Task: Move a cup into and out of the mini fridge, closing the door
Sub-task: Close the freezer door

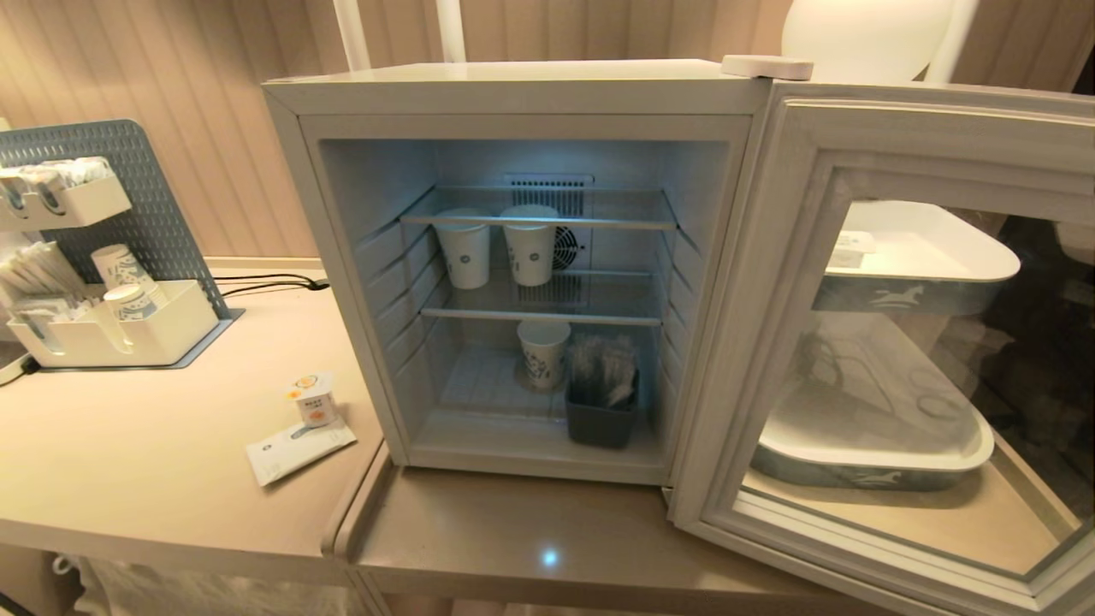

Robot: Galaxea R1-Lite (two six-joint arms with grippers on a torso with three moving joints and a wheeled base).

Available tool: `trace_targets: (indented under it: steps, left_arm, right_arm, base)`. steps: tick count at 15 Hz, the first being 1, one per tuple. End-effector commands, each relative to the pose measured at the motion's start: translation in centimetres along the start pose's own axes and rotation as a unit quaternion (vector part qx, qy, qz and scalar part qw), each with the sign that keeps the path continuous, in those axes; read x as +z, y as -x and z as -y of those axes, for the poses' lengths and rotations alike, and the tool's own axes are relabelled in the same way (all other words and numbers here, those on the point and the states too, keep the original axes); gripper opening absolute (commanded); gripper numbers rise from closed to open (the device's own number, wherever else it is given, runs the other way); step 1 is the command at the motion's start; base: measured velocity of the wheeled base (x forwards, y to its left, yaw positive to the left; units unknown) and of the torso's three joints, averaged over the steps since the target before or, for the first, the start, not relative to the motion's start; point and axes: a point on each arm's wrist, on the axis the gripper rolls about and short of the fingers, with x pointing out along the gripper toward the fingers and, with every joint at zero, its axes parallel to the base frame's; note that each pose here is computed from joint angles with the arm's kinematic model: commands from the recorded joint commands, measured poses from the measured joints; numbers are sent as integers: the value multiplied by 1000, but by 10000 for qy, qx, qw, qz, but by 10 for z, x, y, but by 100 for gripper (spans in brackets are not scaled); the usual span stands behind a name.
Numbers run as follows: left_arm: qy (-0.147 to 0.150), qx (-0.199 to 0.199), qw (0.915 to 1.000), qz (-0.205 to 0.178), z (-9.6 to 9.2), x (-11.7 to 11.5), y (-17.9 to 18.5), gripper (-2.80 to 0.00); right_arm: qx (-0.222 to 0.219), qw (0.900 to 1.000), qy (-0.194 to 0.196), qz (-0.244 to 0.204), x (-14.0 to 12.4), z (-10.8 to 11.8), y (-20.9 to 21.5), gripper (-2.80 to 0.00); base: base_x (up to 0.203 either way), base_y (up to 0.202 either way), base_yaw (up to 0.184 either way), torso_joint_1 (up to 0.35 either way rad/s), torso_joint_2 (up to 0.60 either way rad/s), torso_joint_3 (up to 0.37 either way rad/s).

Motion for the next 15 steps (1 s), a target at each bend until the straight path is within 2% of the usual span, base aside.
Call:
trace_targets:
  steps: [1,8,13,15]
  left_arm:
    - [2,2,10000,-4,0,0,0,-280]
    - [2,2,10000,-4,0,0,0,-280]
    - [-29,2,10000,-2,0,0,0,-280]
    - [-29,2,10000,-4,0,0,0,-280]
  right_arm:
    - [0,10000,3,-7,0,0,0,-280]
    - [-1,10000,3,16,0,0,0,-280]
    - [-1,10000,3,16,0,0,0,-280]
    - [-8,10000,3,0,0,0,0,-280]
  base:
    - [-121,1,3,2,13,2]
    - [-180,0,-1,2,0,1]
    - [0,0,0,0,0,0]
    - [-3,-88,-4,2,3,5]
